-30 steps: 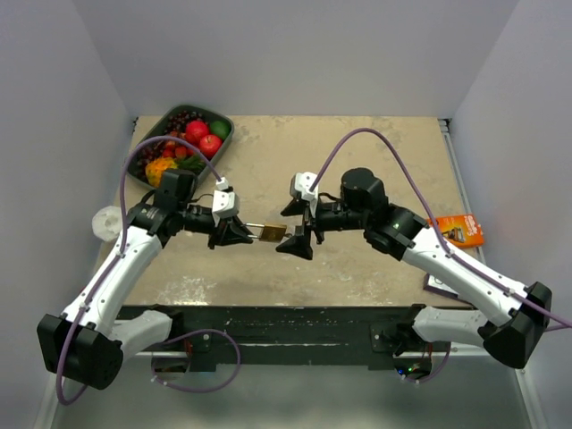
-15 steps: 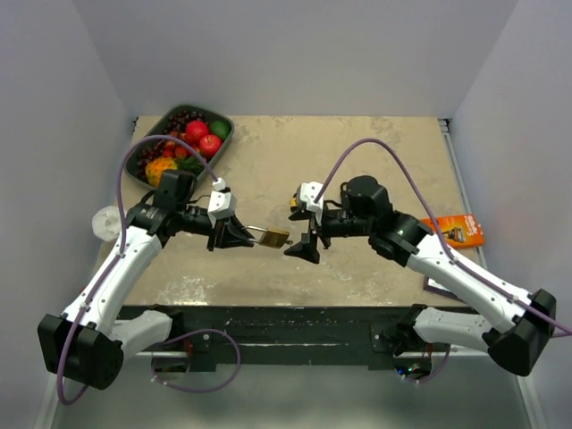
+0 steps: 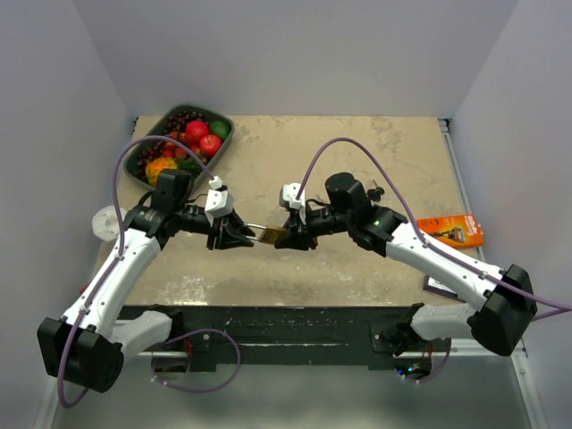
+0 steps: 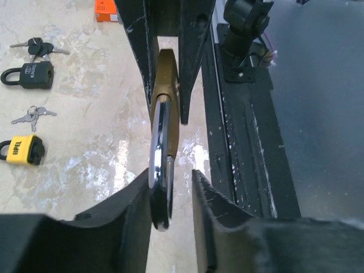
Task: Lock with the key
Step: Lock the lock.
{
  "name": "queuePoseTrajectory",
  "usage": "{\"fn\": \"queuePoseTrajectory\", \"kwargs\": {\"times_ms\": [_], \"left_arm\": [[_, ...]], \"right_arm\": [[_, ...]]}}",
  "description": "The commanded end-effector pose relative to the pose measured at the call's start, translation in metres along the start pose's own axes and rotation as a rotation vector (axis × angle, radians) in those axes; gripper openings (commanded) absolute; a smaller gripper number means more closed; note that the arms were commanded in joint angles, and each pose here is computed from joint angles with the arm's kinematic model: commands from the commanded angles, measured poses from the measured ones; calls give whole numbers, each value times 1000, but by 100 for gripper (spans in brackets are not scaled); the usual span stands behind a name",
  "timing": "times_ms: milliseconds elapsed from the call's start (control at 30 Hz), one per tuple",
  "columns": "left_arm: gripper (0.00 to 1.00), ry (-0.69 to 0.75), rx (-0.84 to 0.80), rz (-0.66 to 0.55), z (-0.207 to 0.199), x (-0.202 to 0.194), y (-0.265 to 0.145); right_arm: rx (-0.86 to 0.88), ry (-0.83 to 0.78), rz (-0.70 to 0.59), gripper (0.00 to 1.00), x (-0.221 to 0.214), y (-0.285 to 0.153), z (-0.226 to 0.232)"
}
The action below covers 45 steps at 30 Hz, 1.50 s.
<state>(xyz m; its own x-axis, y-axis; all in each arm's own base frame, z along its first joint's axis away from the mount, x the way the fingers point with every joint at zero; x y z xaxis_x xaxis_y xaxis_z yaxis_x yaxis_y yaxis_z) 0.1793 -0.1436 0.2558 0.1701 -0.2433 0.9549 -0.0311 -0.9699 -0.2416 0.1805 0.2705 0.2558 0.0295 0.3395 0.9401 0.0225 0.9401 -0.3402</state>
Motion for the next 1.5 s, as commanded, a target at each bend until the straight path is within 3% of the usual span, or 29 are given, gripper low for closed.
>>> {"fn": "queuePoseTrajectory", "kwargs": {"times_ms": [0, 33, 167, 333, 500, 600, 867, 1100, 1200, 1233, 1267, 1333, 1367, 1467], "left_arm": [[44, 41, -40, -93, -6, 15, -3], [50, 44, -30, -105, -7, 17, -5], [54, 85, 13, -160, -6, 27, -9], [45, 60, 35, -175, -6, 28, -9], [44, 32, 54, -205, -10, 26, -7], [38, 47, 68, -219, -9, 28, -6], [31, 42, 71, -216, -6, 28, 0], [3, 30, 57, -201, -6, 23, 2], [0, 8, 58, -202, -7, 23, 2], [0, 2, 61, -207, -7, 22, 1], [0, -30, 38, -226, -10, 27, 0], [0, -49, 26, -249, -11, 27, -5], [0, -40, 13, -264, -13, 32, -8], [0, -43, -6, -266, -13, 35, -13]], "right_arm": [[-41, -104, -133, 0, 40, -13, -2], [-43, -106, -140, 0, 42, -15, 0], [-44, -98, -132, 0, 38, -16, 2], [-36, -95, -156, 0, 42, -16, 4], [-19, -97, -155, 0, 44, -16, 4], [-11, -105, -160, 0, 46, -16, 5], [17, -130, -165, 0, 50, -11, 7], [31, -135, -171, 0, 53, -10, 9], [27, -138, -166, 0, 53, -12, 10], [27, -122, -163, 6, 53, -13, 11], [15, -100, -155, 36, 53, -15, 12], [-40, -73, -129, 65, 50, -19, 9], [-56, -57, -110, 84, 48, -24, 11], [-103, -52, -78, 90, 38, -34, 12]]}}
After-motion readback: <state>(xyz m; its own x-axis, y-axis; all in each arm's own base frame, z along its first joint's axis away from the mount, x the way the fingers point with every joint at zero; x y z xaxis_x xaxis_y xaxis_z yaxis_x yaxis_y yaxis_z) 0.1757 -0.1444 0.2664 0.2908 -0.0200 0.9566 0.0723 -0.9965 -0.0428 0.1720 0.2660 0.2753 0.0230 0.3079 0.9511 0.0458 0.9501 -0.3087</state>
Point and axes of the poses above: each gripper's point midway between its finger pads, its own y axis out along the fingers, its own z axis along the line the jaws close on, x = y × z, the point moved 7 cm from there along -y, back along the fingers, and after that the axes turned 4 degrees about -y, right-handed, at the moved point
